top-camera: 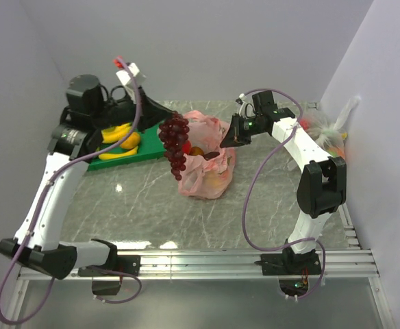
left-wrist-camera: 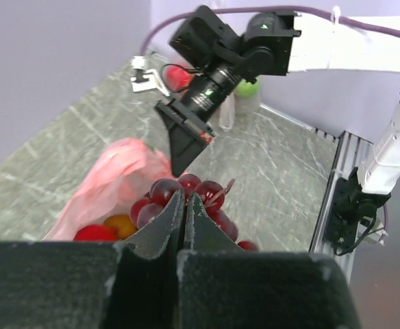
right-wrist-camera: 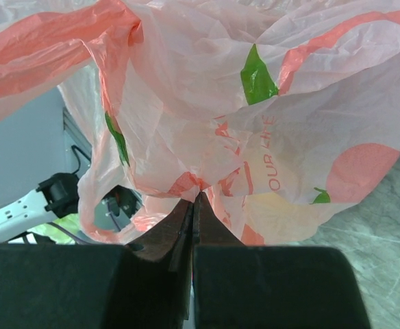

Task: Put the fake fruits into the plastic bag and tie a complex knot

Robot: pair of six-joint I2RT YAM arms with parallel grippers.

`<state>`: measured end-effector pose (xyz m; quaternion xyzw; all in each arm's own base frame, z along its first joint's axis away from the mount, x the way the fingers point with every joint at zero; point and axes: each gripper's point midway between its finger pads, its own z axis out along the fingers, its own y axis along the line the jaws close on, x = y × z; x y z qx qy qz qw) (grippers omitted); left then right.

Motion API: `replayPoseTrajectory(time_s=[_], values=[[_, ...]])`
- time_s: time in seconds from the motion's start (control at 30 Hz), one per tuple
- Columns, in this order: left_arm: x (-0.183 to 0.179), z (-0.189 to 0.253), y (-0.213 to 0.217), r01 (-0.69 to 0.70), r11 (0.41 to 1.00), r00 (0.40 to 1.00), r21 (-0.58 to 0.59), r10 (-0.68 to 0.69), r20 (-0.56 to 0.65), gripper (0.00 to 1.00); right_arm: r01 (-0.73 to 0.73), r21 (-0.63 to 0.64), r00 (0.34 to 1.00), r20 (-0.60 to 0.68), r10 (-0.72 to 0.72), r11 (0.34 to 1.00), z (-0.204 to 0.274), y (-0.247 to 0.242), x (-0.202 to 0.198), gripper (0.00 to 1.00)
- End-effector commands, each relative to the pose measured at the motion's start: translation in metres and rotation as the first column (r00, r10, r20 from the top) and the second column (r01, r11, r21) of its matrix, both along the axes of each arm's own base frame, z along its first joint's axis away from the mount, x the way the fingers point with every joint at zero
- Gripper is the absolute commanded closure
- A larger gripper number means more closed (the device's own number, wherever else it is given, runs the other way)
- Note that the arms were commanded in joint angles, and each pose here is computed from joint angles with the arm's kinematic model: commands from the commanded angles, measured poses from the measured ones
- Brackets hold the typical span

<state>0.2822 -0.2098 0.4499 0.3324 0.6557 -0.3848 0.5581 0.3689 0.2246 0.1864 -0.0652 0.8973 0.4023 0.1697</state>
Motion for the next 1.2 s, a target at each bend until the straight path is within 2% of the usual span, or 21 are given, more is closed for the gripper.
replayPoseTrajectory(time_s=[0.0,0.13,0.23,0.4,0.57,0.67,0.83,0.97,1.1,1.17], values=[[0.007,0.012,-0.028,0.043,0.999,0.994,-0.027,-0.04,0.103,1.0,-0.021,0.058,0.999,0.051,0.018,0.998,0.023,0.005,-0.004,1.0],[0.029,0.002,-0.047,0.018,1.0,0.981,0.026,-0.022,0.194,1.0,-0.035,0.068,0.999,0.042,0.032,0.997,0.024,0.006,-0.008,1.0],[0.047,-0.012,-0.054,0.002,0.998,0.976,0.056,-0.014,0.219,1.0,-0.044,0.066,0.999,0.031,0.043,0.997,0.022,0.006,-0.01,1.0],[0.066,-0.064,-0.068,0.035,0.99,0.984,0.14,-0.059,0.171,1.0,-0.051,0.079,0.998,0.028,0.049,0.996,0.024,0.007,-0.012,1.0],[0.062,-0.125,-0.072,0.074,0.972,0.986,0.224,-0.105,0.129,0.99,-0.068,0.119,0.998,0.011,0.067,0.991,0.027,0.01,-0.017,1.0],[0.058,-0.145,-0.073,0.086,0.96,0.982,0.268,-0.127,0.137,0.99,-0.073,0.142,0.997,-0.005,0.074,0.987,0.028,0.013,-0.02,1.0],[0.074,-0.159,-0.077,0.032,0.949,0.983,0.315,-0.088,0.164,0.99,-0.091,0.183,0.995,-0.032,0.099,0.979,0.028,0.016,-0.031,1.0],[0.097,-0.148,-0.085,-0.006,0.955,0.988,0.296,-0.039,0.147,0.99,-0.123,0.205,0.989,-0.054,0.137,0.971,0.024,0.02,-0.048,1.0],[0.082,-0.146,-0.098,0.101,0.96,0.99,0.26,-0.123,0.068,1.0,-0.145,0.29,0.987,-0.031,0.16,0.946,0.049,0.024,-0.071,1.0],[0.069,-0.159,-0.098,0.132,0.95,0.989,0.281,-0.147,0.032,0.99,-0.137,0.299,0.99,0.031,0.134,0.944,0.058,0.024,-0.069,1.0]])
